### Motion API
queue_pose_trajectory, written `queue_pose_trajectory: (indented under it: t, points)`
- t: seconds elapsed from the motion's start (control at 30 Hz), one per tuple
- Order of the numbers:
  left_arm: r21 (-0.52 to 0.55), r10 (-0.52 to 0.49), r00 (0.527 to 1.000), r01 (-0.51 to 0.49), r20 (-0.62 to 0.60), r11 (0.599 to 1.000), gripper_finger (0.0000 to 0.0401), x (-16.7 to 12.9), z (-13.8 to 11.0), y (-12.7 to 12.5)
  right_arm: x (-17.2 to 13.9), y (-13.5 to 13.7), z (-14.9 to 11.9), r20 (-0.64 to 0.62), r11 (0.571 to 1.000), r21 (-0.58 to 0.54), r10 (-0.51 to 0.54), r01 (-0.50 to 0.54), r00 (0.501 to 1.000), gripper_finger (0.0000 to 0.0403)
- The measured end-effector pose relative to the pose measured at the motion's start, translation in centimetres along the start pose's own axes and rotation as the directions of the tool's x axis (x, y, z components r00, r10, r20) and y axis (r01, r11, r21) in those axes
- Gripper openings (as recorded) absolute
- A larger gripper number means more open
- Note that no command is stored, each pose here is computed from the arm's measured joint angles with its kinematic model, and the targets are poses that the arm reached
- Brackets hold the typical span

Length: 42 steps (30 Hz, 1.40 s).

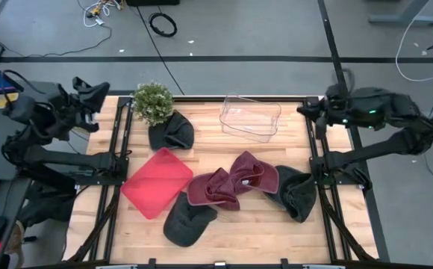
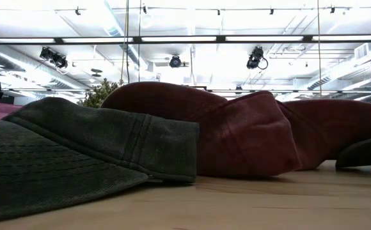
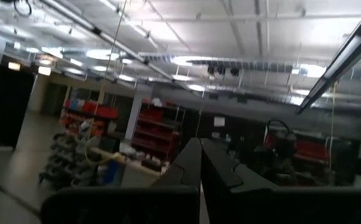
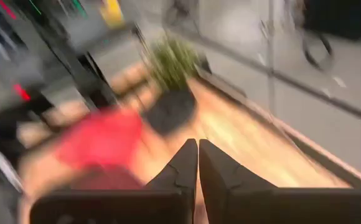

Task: Pick & Place hat
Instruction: Put the right black cap into the transparent bin

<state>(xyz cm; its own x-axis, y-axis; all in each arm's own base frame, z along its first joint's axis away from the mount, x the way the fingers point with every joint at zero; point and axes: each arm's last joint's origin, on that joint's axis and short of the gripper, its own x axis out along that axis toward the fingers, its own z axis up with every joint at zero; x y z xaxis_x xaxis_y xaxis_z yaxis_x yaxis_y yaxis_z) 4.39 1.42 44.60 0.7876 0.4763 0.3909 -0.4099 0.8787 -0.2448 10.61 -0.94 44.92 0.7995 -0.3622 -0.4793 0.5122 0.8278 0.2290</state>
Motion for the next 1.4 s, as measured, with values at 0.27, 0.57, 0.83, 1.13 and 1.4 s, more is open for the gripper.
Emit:
queue_pose_trajectory:
  t: [0.27,0.57,0.83,1.13,1.4]
  points:
    - [0.004,0.002,0.999,-0.002,-0.051,1.0,0.0003,0.0,-0.5,0.0,1.1,0.7,-0.4,-0.159,0.998,-0.038,0.049,-0.056,0.986,0.0021]
    - [-0.006,-0.09,0.987,0.09,-0.132,0.996,0.0003,-0.1,-1.3,-0.2,3.0,1.2,-2.3,-0.492,0.999,0.007,0.044,-0.047,0.869,0.0099]
    - [0.005,-0.076,0.977,0.078,-0.201,0.997,0.0003,-0.2,-2.0,-0.1,6.3,1.4,-5.6,-0.733,1.0,-0.014,0.001,-0.017,0.68,0.0256]
    - [0.002,-0.088,0.962,0.092,-0.259,0.996,0.0003,-0.3,-2.6,0.0,10.3,-0.8,-12.9,-0.892,0.987,-0.116,-0.153,0.11,0.426,0.0325]
    - [0.009,-0.085,0.958,0.091,-0.275,0.996,0.0003,-0.4,-2.7,0.0,13.1,-1.9,-18.0,-0.929,0.995,-0.074,-0.092,0.064,0.358,0.0309]
